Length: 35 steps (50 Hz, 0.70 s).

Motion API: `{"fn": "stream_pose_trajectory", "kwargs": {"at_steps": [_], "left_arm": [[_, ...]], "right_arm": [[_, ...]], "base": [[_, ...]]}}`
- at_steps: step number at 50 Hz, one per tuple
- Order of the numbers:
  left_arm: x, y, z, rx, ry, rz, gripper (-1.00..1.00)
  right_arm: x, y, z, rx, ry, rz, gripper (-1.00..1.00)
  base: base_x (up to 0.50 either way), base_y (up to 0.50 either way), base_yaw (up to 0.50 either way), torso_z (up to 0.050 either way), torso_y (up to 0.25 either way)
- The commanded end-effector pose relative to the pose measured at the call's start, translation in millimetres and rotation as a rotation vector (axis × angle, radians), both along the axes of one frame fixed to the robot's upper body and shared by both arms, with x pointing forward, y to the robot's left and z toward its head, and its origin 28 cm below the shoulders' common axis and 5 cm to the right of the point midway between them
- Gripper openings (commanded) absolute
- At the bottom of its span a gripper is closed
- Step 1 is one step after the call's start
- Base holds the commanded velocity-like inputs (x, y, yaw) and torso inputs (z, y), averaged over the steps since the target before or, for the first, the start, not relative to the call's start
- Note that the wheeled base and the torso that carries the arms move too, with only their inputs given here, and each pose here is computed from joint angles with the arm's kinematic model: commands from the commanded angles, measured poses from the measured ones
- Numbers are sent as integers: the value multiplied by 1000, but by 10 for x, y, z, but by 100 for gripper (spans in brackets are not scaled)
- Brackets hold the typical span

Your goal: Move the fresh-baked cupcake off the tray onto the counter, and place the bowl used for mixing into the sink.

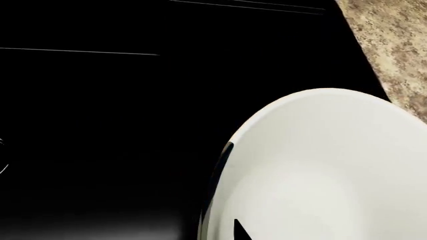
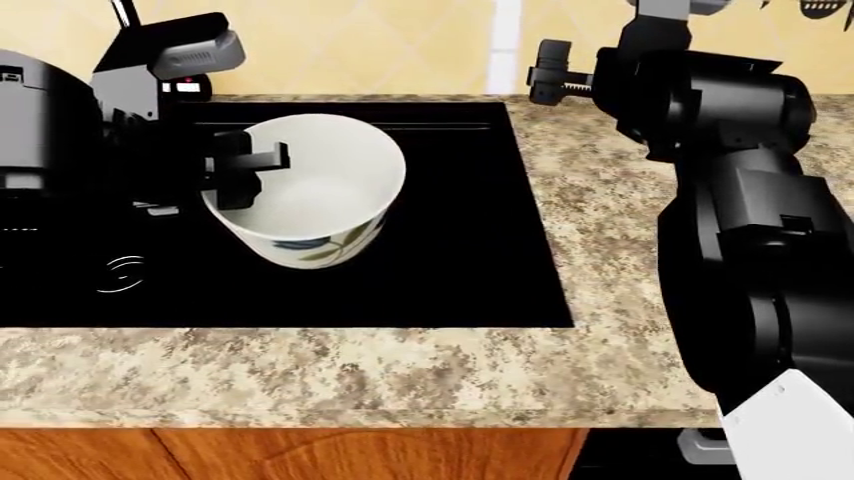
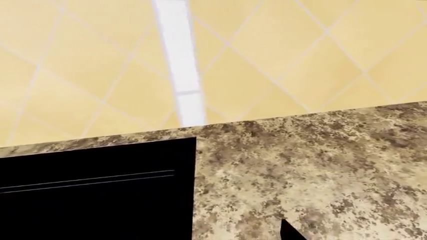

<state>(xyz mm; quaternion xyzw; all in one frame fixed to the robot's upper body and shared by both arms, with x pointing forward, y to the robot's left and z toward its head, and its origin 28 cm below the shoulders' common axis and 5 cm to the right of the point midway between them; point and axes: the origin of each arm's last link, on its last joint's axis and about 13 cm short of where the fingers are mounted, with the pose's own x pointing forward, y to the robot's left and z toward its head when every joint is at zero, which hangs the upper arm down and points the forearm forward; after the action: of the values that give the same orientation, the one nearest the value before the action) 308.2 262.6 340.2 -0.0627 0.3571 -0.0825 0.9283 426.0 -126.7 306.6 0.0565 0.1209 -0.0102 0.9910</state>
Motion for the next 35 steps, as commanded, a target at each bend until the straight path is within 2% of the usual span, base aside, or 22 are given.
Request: {"fn": "stream_pose_trajectory", "kwargs": {"at_steps": [1,35], "left_arm": [[0,-8,30,-11,-16,-3,-100],[-8,0,25,-10,-8,-4,-100]], "right_arm": [[2,2,-18,1,3,0,100],[2,6,-9,0,1,-1,100]], "base": [[0,203,0,0,0],[0,203,0,0,0]]}}
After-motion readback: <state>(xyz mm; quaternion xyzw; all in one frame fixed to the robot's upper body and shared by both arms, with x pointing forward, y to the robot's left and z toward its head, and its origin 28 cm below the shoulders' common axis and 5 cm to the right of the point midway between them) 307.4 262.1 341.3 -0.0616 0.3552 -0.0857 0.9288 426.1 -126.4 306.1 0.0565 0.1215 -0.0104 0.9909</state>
